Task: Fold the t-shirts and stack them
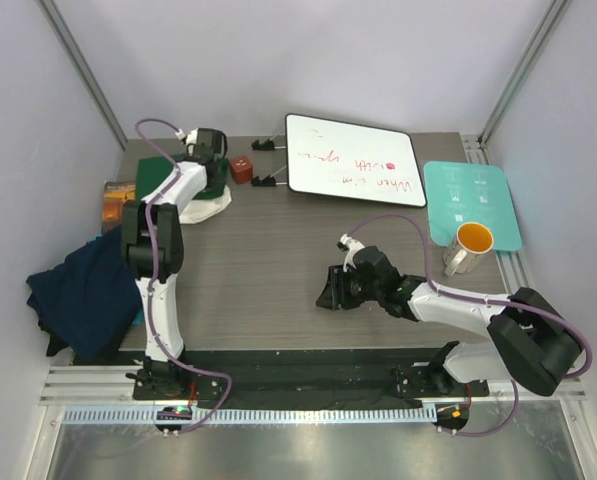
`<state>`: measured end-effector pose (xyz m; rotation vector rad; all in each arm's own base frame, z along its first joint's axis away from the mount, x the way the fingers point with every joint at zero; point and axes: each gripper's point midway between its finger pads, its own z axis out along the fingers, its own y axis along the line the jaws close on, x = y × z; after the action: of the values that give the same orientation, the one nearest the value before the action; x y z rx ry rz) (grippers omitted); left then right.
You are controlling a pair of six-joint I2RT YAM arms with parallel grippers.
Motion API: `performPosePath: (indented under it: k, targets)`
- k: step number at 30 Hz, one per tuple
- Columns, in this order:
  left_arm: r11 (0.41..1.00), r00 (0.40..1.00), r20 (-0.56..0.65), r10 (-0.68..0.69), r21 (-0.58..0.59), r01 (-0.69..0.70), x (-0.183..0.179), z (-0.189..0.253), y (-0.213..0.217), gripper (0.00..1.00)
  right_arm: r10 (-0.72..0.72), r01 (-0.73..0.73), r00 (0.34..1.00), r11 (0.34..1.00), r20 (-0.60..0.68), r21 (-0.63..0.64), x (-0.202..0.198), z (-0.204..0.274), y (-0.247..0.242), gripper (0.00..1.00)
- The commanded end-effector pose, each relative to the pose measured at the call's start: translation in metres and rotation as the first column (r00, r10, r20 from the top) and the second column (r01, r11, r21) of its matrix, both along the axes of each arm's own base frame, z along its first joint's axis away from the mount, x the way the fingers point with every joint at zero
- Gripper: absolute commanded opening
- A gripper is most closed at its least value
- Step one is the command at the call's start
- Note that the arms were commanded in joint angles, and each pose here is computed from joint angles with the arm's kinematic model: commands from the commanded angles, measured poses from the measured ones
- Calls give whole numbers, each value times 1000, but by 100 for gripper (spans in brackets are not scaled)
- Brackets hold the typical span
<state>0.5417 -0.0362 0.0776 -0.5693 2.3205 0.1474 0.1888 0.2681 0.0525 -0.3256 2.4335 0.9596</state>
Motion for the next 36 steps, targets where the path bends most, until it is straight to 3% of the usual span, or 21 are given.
performPosePath:
  k: [1,9,14,18,19,22,23,25,26,28,29,32,36]
  targets:
    - [998,947,320,26,42,-42,14,140,16,0,-20,19,999,999,44,31,6,17,3,45]
    - [999,850,526,-31,5,33,-11,296,8,0,-36,35,997,999,61,18,9,17,0,45]
    - [991,781,612,-125,118,67,-61,380,-8,0,-104,110,984,993,142,-36,24,30,-16,43]
    - [985,735,656,-172,103,139,-107,417,-22,0,-178,183,963,983,200,-6,35,49,-22,44]
    - [979,740,642,-199,94,182,-116,413,-29,0,-214,226,955,973,207,-38,38,47,-31,43]
    - [969,759,612,-222,54,241,-149,394,-40,0,-296,302,915,953,274,19,47,81,-42,43]
    - [957,808,525,-266,44,286,-150,345,-51,0,-345,337,878,938,332,85,53,109,-49,43]
    - [935,794,527,-301,1,354,-174,324,-67,0,-409,377,818,912,405,160,61,151,-59,30]
    - [912,830,429,-356,-34,408,-182,265,-80,0,-457,419,770,888,445,188,67,171,-69,12]
    - [880,815,435,-382,-98,465,-203,240,-102,0,-480,449,723,873,497,189,75,203,-79,1]
    - [872,840,358,-408,-120,475,-214,199,-108,0,-476,459,717,872,510,169,78,208,-81,1]
    - [846,841,277,-464,-144,514,-231,157,-130,0,-440,454,730,884,524,110,87,218,-75,1]
    - [792,803,219,-554,-158,590,-241,136,-164,0,-406,412,775,906,484,99,89,208,-58,1]
